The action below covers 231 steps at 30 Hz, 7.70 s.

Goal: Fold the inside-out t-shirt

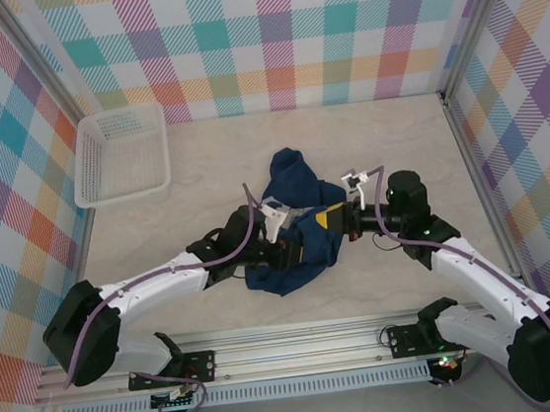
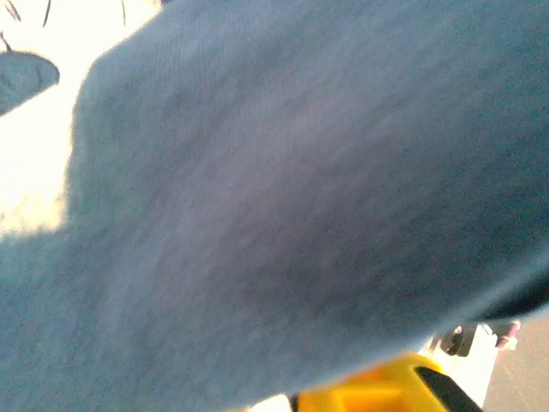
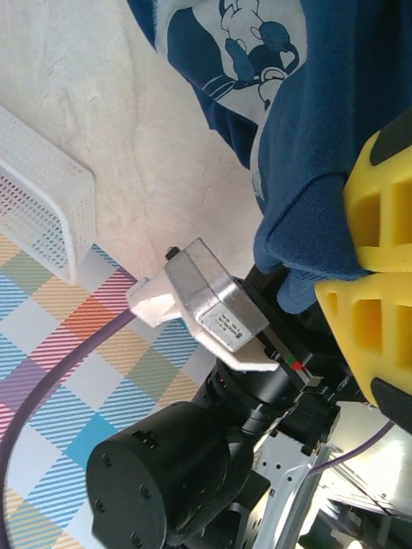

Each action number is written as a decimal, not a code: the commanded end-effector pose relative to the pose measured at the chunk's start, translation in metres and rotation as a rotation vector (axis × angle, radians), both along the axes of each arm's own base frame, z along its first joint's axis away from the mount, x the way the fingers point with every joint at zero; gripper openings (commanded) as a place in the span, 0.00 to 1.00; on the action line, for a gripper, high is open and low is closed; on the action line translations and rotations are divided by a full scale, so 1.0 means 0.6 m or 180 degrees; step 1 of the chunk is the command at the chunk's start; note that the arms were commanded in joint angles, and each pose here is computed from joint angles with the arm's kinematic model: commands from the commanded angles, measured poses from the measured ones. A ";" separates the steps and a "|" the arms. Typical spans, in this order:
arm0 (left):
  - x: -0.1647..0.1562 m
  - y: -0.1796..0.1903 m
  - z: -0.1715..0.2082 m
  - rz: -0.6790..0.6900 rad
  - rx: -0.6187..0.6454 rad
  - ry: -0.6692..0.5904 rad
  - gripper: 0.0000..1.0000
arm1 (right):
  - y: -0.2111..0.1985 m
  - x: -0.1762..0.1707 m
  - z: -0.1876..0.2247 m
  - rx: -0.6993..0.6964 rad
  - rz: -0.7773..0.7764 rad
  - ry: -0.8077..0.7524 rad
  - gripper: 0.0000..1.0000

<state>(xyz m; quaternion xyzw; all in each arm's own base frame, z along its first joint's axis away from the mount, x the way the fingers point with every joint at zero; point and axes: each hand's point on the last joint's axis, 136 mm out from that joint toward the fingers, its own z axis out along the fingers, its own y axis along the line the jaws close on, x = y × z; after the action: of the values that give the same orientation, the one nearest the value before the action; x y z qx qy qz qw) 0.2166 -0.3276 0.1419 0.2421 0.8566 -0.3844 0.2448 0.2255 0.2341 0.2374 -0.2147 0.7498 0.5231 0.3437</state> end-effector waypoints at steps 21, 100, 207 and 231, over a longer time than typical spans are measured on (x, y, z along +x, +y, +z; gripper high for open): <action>0.027 0.111 0.198 0.0721 -0.0805 -0.1500 0.00 | -0.033 -0.017 -0.096 -0.0558 -0.0539 -0.0086 0.30; 0.069 0.176 0.123 0.1481 -0.0041 -0.1092 0.00 | -0.004 -0.068 -0.047 -0.1172 -0.0242 -0.1021 0.00; 0.102 0.182 0.140 0.1592 -0.0483 0.0379 0.00 | 0.054 -0.045 -0.075 -0.1423 -0.0077 -0.0433 0.42; 0.099 0.430 0.183 0.2963 -0.0174 -0.0067 0.00 | -0.053 0.260 -0.260 -0.2772 -0.1386 0.0705 0.64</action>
<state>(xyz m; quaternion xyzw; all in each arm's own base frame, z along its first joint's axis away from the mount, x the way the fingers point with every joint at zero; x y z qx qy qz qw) 0.2793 -0.0758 0.2552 -0.1754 0.8563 -0.2700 0.4038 0.3677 0.2106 0.0884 -0.1078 0.9543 0.1448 0.2384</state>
